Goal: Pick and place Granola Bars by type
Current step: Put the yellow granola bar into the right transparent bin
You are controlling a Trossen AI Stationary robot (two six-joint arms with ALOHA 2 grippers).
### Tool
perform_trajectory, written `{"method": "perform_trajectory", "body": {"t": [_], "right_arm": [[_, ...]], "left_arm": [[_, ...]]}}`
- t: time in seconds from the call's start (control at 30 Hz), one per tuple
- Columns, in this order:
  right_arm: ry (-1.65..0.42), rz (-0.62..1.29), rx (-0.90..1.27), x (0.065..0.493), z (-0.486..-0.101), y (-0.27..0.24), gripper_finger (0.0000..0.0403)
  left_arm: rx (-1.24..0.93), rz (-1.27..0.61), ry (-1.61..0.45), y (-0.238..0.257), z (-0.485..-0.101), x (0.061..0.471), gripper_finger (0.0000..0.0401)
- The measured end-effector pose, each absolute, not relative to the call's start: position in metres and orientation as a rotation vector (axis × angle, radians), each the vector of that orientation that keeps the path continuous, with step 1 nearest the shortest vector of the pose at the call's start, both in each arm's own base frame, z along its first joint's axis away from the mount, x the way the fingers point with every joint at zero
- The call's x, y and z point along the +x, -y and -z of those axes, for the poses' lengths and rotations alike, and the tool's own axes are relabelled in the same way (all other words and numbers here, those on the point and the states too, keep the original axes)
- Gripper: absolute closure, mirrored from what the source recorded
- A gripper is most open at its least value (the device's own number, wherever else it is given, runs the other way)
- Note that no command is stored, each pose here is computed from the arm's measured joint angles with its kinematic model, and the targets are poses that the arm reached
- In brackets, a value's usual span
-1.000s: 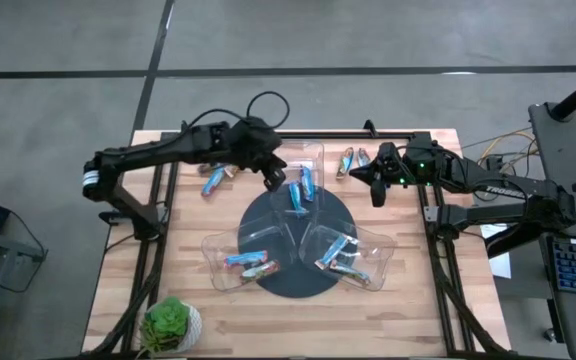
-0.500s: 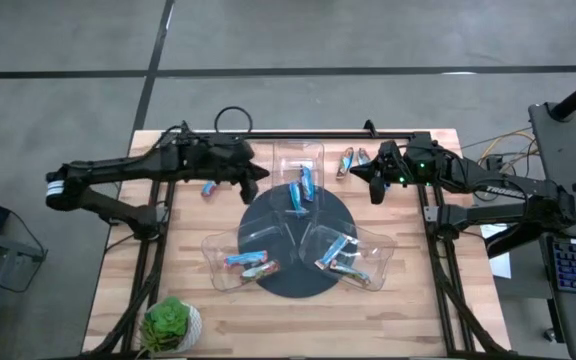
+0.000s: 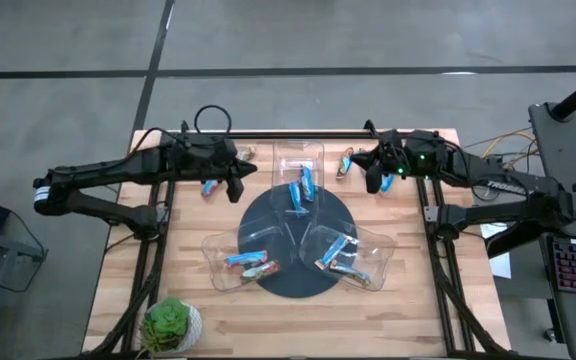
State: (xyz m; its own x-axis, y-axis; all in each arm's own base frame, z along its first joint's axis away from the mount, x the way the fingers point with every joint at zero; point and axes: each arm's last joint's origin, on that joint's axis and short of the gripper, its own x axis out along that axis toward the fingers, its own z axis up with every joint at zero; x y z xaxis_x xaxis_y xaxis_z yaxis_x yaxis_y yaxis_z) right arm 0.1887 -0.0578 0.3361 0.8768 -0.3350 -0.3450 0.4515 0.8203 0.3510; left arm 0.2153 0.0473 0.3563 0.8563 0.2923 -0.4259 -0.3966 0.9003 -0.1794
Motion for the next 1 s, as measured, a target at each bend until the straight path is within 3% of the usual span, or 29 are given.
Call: {"method": "perform_trajectory", "body": {"t": [0.37,0.6,1.0], "right_arm": [[-0.458,0.532,0.47,0.2,-0.351,0.068,0.0394],[-0.562,0.723,0.572,0.208,-0.349,0.091,0.0394],[-0.605,0.886,0.742,0.216,-0.333,0.136,0.0394]], "left_arm": [[-0.23,-0.361,-0.413,-0.047,-0.355,0.215,0.0401],[-0.232,-0.364,-0.439,-0.048,-0.347,0.216,0.0401],[-0.247,-0.367,-0.431,-0.047,-0.347,0.213,0.0401]]}}
